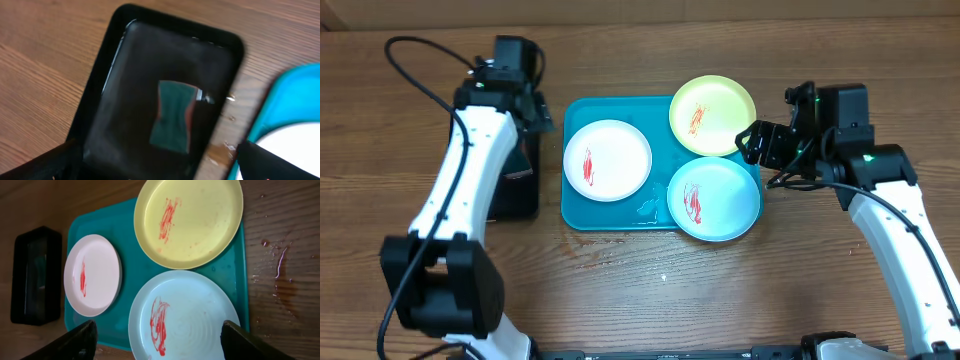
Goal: Clean dirty plates on tray and stack at the side
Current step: 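Grasp the green sponge with the left gripper and lift it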
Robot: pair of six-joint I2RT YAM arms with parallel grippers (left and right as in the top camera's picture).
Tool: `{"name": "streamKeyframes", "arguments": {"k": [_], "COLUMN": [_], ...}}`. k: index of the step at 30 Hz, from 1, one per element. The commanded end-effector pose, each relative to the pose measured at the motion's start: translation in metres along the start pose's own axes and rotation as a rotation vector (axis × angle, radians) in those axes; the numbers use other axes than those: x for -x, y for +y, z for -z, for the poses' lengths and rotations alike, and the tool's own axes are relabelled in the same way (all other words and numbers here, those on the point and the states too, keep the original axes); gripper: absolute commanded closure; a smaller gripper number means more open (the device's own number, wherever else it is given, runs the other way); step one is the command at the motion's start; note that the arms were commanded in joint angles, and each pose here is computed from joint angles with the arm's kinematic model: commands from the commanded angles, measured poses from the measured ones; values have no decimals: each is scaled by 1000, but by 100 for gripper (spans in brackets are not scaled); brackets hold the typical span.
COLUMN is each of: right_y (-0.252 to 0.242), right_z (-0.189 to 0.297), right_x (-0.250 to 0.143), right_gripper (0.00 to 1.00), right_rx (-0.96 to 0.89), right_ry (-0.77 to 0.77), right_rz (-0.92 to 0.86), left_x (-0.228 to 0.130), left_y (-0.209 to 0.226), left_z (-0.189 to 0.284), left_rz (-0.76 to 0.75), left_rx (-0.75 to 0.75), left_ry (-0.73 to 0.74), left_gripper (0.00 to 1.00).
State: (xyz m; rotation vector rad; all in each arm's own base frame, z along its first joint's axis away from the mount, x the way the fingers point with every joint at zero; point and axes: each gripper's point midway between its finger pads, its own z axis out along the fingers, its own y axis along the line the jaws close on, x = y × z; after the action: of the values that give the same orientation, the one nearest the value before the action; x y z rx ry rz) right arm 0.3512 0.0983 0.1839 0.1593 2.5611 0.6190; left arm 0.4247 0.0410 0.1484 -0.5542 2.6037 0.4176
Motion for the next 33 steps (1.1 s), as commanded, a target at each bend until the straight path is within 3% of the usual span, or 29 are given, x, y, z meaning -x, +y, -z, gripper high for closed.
{"name": "streamKeyframes", "arguments": {"k": [1,8,13,20,22,27,30,33], "right_y": [2,0,0,-1,-1,-2,-2,-2], "right_z": [-3,-7,-7,-7,-7,-7,-7,-8], "right_x": [6,4,4,3,2,1,1,1], "right_gripper": [21,23,27,26,27,30,31,32], "right_rx": [-7,-13,-14,-16,-17,-19,-19,-20], "right_ry": [-3,13,13,18,20,25,24,27], "right_rz": [-27,-32,-33,-34,-35,-37,-36,-37], "left_x": [0,-15,-28,-45,-49,-49,-43,-43], "left_y": [-5,-33,-35,-26,-26,-27,-28,-28], "left_z": [-25,-67,-89,-106,-106,-110,-112,-112], "left_rz": [67,-24,-43,-28,-27,-24,-18,-16], "left_rx": [-34,-136,-115,-93,-103,-104,-106,-106], "left_ry": [54,142,192,270,289,273,250,246], "left_gripper": [3,20,35,38,43,52,66,69]}}
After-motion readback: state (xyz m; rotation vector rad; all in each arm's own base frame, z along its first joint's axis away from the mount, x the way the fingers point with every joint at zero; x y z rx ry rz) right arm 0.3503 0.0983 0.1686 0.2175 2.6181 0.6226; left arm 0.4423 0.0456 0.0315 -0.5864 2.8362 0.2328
